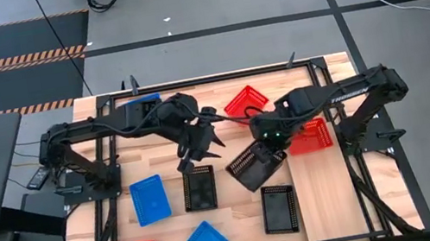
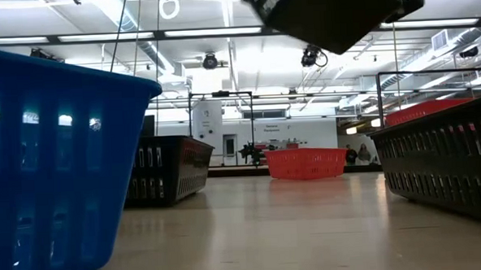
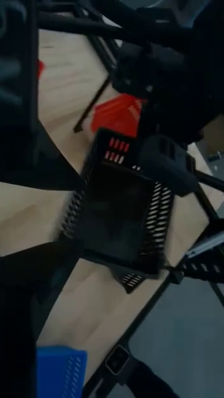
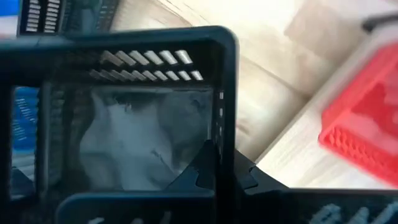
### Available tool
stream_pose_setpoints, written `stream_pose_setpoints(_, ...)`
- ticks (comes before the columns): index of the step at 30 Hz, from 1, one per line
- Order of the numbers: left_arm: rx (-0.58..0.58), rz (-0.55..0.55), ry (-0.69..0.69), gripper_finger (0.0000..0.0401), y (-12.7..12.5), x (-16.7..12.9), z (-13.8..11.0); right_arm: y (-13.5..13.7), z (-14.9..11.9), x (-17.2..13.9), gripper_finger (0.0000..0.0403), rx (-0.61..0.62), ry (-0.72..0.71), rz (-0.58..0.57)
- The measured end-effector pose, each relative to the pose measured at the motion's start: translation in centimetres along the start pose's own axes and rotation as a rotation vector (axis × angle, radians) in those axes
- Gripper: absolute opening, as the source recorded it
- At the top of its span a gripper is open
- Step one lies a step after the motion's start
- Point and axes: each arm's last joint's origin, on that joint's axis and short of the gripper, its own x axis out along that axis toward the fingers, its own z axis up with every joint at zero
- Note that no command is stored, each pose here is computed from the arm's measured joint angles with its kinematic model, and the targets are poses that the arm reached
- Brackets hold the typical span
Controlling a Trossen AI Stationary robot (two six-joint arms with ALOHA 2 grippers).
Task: Stack baskets on shelf by color
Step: Put the top black bin on the shelf
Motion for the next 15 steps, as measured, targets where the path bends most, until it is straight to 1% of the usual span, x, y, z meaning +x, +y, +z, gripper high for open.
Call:
stream_pose_setpoints(5,0.034,-0.026,-0.02,0.0126,-0.2,0.3,0.2,0.3,-1.5,0.2,0.0003,0.092,0.022,-0.013)
stream_pose_setpoints(9,0.034,-0.063,-0.024,0.0117,-0.1,1.3,0.0,0.1,-2.5,0.3,0.0003,0.163,0.046,-0.061)
stream_pose_setpoints(11,0.022,-0.079,-0.03,0.0113,0.0,1.8,0.0,0.0,-2.9,0.3,0.0003,0.194,0.049,-0.089)
stream_pose_setpoints(15,-0.051,-0.134,-0.075,0.0103,0.1,2.7,0.2,-0.4,-3.5,0.3,0.0004,0.224,0.057,-0.146)
